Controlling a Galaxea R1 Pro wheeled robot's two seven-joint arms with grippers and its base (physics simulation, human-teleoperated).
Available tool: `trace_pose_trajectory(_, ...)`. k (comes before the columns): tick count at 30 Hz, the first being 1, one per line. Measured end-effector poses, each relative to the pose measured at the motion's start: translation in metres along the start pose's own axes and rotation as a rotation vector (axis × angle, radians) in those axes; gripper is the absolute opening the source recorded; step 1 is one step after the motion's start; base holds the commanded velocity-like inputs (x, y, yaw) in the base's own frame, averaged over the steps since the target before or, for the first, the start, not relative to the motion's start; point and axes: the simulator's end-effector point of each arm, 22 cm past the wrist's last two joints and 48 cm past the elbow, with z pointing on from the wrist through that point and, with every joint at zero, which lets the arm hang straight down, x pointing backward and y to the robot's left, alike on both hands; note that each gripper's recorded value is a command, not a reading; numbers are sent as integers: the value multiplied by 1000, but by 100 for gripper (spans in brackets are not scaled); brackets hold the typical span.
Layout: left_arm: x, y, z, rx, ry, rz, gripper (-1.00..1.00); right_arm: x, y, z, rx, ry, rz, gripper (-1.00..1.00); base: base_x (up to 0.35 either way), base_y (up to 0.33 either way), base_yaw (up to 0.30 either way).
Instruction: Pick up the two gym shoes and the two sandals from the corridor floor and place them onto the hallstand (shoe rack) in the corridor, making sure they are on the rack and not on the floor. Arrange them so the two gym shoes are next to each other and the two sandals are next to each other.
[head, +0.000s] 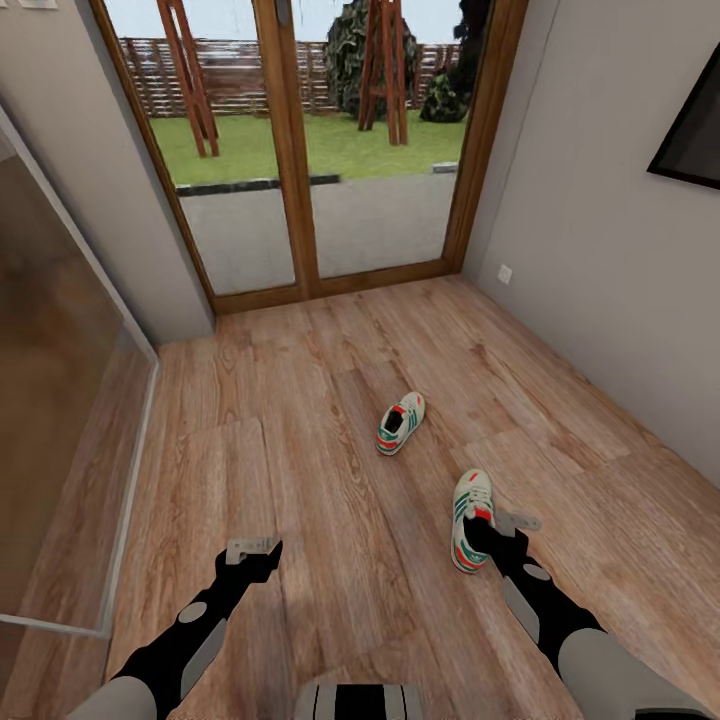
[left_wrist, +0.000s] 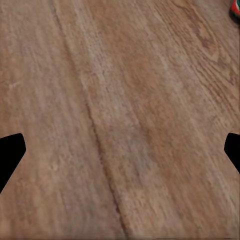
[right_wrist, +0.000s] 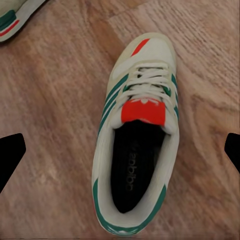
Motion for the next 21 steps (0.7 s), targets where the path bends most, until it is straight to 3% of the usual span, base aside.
trace_pose_trajectory(21, 68, 6, 12, -8, 113, -12, 100, 70, -9, 19, 17, 112, -10, 100, 0, 0, 0)
